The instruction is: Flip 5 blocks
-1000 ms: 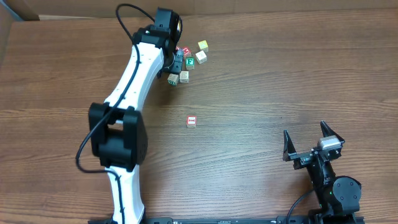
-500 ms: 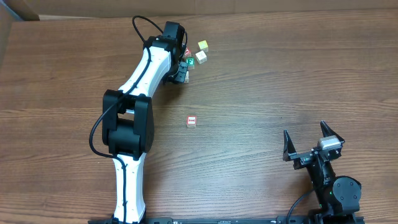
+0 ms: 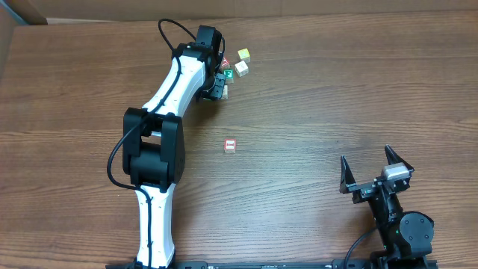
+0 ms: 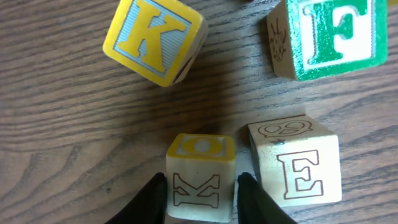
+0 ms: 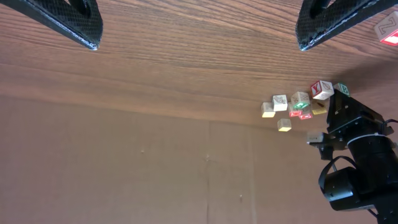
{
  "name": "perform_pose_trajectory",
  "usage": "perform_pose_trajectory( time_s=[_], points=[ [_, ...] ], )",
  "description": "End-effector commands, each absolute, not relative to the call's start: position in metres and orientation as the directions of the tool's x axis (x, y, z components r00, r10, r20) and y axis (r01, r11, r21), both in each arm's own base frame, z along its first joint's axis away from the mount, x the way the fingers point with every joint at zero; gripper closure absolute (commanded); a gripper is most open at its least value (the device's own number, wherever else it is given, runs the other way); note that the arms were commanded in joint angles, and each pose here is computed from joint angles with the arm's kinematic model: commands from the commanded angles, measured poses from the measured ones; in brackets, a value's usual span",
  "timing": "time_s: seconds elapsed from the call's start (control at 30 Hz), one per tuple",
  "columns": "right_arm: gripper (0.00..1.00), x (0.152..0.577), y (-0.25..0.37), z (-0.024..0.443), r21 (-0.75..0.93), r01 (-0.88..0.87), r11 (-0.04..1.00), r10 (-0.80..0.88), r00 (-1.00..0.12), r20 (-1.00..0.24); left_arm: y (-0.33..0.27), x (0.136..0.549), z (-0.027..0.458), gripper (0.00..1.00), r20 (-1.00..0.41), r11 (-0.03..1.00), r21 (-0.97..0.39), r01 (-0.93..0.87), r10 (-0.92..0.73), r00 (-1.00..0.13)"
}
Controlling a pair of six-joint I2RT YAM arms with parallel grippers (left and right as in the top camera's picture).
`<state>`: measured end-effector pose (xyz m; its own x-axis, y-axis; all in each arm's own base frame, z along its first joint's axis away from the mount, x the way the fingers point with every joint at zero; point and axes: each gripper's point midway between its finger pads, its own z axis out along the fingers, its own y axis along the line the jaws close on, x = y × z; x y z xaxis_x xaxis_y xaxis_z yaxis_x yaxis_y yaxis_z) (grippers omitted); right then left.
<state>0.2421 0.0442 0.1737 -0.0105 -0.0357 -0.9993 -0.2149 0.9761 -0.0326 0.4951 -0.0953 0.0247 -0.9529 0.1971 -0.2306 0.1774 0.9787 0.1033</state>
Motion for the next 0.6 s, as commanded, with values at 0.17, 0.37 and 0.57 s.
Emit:
perform_pose_trajectory(
  time_s=[0.17,0.37,0.57],
  points=[
    [0.0,0.242,0.043,0.171,-0.033,-0.212,0.977,-0.036,-0.01,-0.999,-0.094,0.493,0.015,0.81,-0.216,0.989,0.081,0.127,0.142,-0.966],
    [0.0,0.242,0.043,0.171,-0.033,-0.212,0.977,-0.036,-0.01,-0.999,-0.092,0.487,0.032,0.84,-0.217,0.992,0.076,0.102,0.117,-0.969],
    [0.0,0.242,0.043,0.171,-0.033,-0.212,0.977,-0.036,-0.01,-0.999,-0.091,0.479,0.097,0.84,-0.298,0.998,0.046,0.034,0.046,-0.954]
  ],
)
